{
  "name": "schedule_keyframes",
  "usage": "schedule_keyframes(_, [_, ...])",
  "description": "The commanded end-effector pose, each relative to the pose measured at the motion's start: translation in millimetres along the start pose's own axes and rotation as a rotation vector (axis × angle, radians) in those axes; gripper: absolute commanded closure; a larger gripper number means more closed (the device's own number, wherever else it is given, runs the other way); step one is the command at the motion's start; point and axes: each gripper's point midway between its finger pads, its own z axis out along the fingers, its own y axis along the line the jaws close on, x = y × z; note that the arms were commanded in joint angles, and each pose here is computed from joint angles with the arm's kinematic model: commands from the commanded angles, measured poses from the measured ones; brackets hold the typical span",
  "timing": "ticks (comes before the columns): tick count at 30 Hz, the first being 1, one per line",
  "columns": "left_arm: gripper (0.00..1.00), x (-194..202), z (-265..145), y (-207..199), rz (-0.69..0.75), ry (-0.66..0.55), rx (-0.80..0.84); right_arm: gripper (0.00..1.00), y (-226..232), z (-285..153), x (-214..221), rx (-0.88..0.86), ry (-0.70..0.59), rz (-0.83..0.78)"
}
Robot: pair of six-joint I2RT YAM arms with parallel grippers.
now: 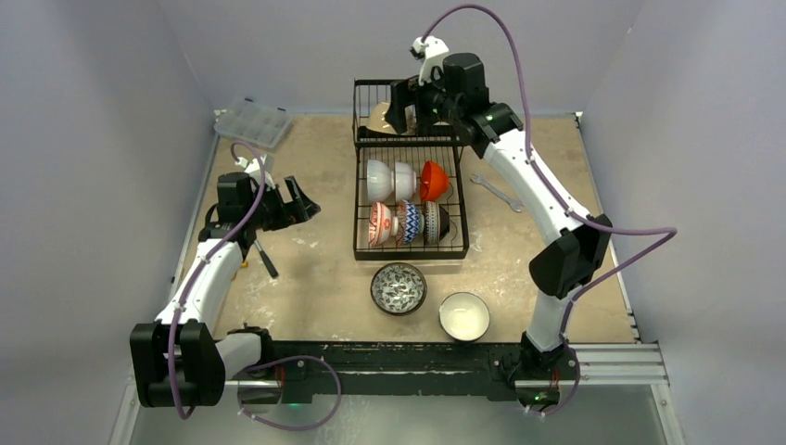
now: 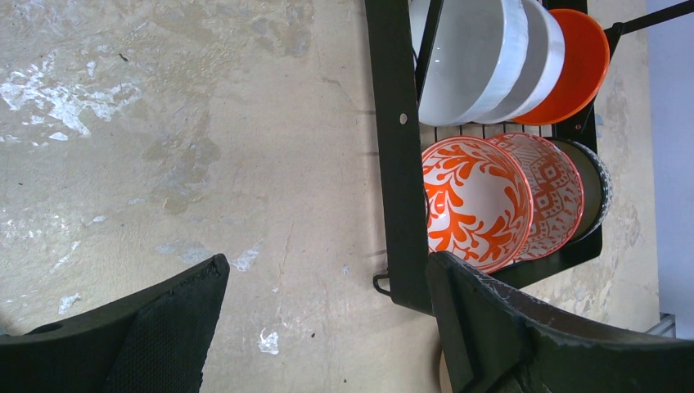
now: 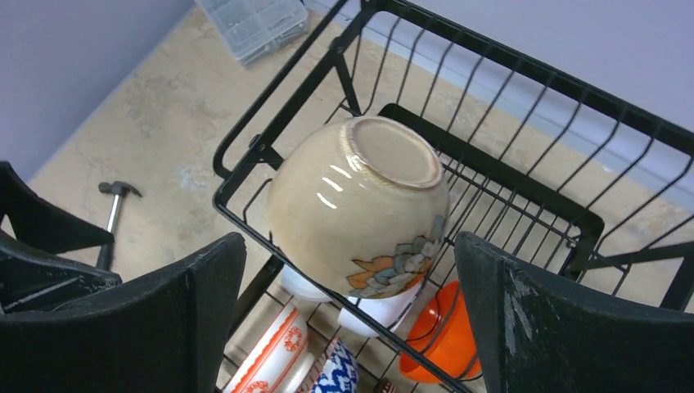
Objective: Load the bowls into the dish rack
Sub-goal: Adjust the bowl in the dish rack.
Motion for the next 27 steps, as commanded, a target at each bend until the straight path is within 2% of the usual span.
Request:
schedule_keyframes(1, [0.11,-12,-2,-7,0.055,-0.047,0.026,0.01,-6,-3,-4,-0.012,0.003,0.129])
schedule_keyframes(14, [0.11,-12,-2,-7,0.055,-0.047,0.028,0.03,17,32,19,-0.176,0.087,0.232])
schedule_keyframes(20, [0.12,-12,-2,-7,0.056,-0.048,0.028,0.07,22,35,10,-0.212,0.07,0.219])
schedule_keyframes(27, [0.12,-12,-2,-7,0.056,-0.048,0.027,0.09,16,27,24,-0.184,0.106,0.168])
